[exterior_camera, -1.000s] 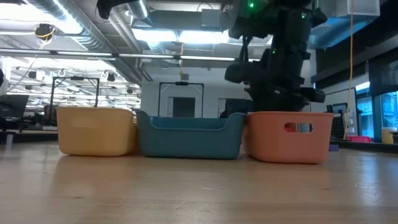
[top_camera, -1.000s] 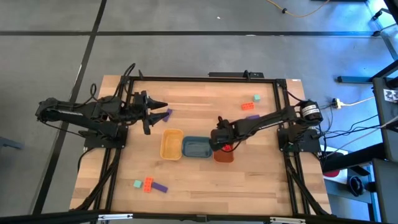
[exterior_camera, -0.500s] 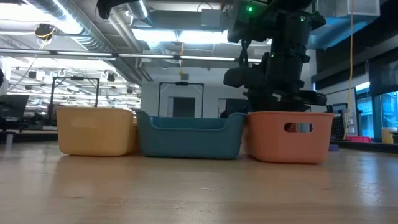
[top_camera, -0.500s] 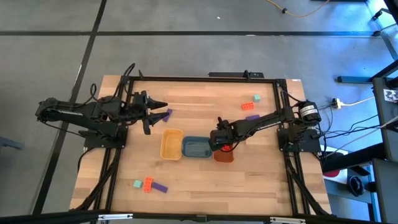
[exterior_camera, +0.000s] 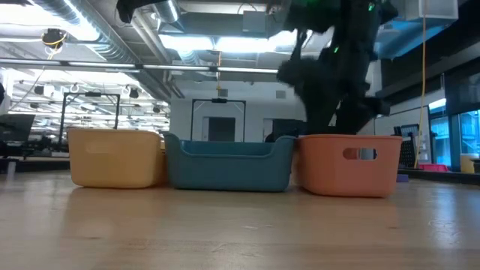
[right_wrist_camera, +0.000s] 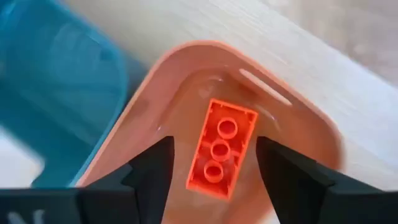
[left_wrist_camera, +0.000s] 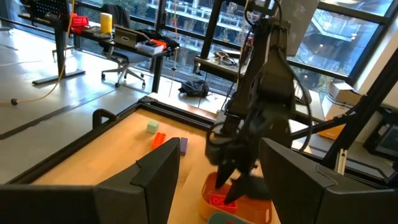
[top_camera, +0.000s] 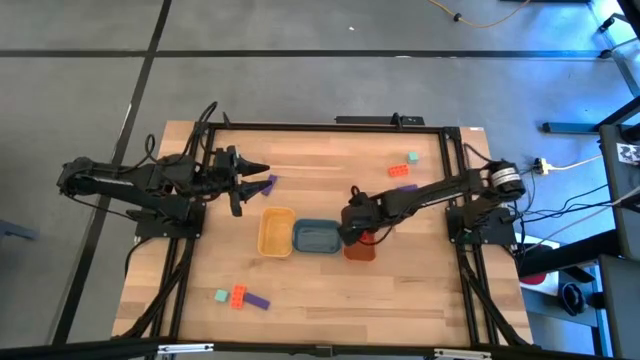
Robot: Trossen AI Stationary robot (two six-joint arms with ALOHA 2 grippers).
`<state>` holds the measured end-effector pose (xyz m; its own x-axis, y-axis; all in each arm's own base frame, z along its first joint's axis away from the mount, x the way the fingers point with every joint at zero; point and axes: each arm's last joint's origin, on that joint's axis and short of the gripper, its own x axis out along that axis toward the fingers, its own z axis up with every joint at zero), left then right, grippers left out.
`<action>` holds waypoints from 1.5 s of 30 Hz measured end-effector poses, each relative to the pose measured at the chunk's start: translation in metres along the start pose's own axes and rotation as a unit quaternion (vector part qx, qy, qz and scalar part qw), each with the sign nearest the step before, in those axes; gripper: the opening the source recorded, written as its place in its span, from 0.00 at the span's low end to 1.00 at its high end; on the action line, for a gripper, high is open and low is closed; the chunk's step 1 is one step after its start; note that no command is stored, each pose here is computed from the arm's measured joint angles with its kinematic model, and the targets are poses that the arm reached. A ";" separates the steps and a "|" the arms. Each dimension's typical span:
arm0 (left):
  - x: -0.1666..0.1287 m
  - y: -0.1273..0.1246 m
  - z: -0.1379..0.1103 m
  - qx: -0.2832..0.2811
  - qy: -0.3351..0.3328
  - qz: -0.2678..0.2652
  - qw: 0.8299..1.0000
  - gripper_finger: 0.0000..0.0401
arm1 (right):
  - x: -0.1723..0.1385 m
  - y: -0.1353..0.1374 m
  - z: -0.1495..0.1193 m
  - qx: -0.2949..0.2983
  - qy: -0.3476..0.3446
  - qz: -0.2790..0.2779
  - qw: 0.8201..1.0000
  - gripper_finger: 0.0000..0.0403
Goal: Sort & place blocks by color
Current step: Put the bottom orange game piece into the orange bin
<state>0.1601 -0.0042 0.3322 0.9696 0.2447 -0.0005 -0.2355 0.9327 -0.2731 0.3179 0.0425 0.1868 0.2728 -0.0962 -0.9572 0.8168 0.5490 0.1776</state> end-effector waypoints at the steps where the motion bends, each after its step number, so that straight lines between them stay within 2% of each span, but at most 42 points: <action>1: 0.000 0.000 0.000 0.000 0.000 0.000 1.000 0.53 | -0.009 -0.002 -0.001 -0.015 -0.007 0.002 1.000 0.57; 9: 0.000 0.000 0.000 -0.002 0.002 -0.005 1.000 0.53 | -0.099 -0.034 -0.014 -0.117 -0.119 0.012 0.986 0.57; 12: 0.000 0.000 0.000 -0.005 0.002 -0.004 1.000 0.53 | -0.127 -0.045 -0.018 -0.138 -0.184 0.057 0.972 0.57; 15: 0.000 0.000 0.000 -0.005 0.002 -0.004 1.000 0.53 | -0.145 -0.053 -0.021 -0.149 -0.251 0.130 0.948 0.57; 17: 0.000 0.000 0.000 -0.005 0.002 -0.004 1.000 0.53 | -0.151 -0.057 -0.021 -0.155 -0.296 0.186 0.924 0.57; 19: 0.000 0.000 0.000 -0.005 0.002 -0.005 1.000 0.53 | -0.154 -0.060 -0.021 -0.156 -0.345 0.246 0.892 0.57; 24: 0.000 -0.001 -0.001 -0.005 0.007 -0.022 1.000 0.53 | -0.160 -0.064 -0.018 -0.173 -0.456 0.380 0.786 0.57; 26: 0.000 -0.002 -0.001 -0.005 0.009 -0.027 1.000 0.53 | -0.161 -0.066 -0.019 -0.191 -0.494 0.393 0.751 0.57; 28: 0.000 -0.002 -0.001 -0.005 0.009 -0.029 1.000 0.53 | -0.160 -0.067 -0.019 -0.214 -0.525 0.384 0.729 0.57; 31: 0.000 -0.002 -0.001 -0.004 0.009 -0.029 1.000 0.53 | -0.159 -0.066 -0.019 -0.245 -0.541 0.363 0.718 0.57; 45: 0.000 -0.002 -0.001 -0.004 0.009 -0.029 1.000 0.53 | -0.160 -0.066 -0.019 -0.243 -0.543 0.365 0.716 0.57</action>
<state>0.1605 -0.0060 0.3320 0.9828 0.1847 -0.0020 -0.1778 0.9431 -0.2811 0.2104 0.0372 0.3234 0.9869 -0.0813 0.1395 0.0543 0.9807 0.1877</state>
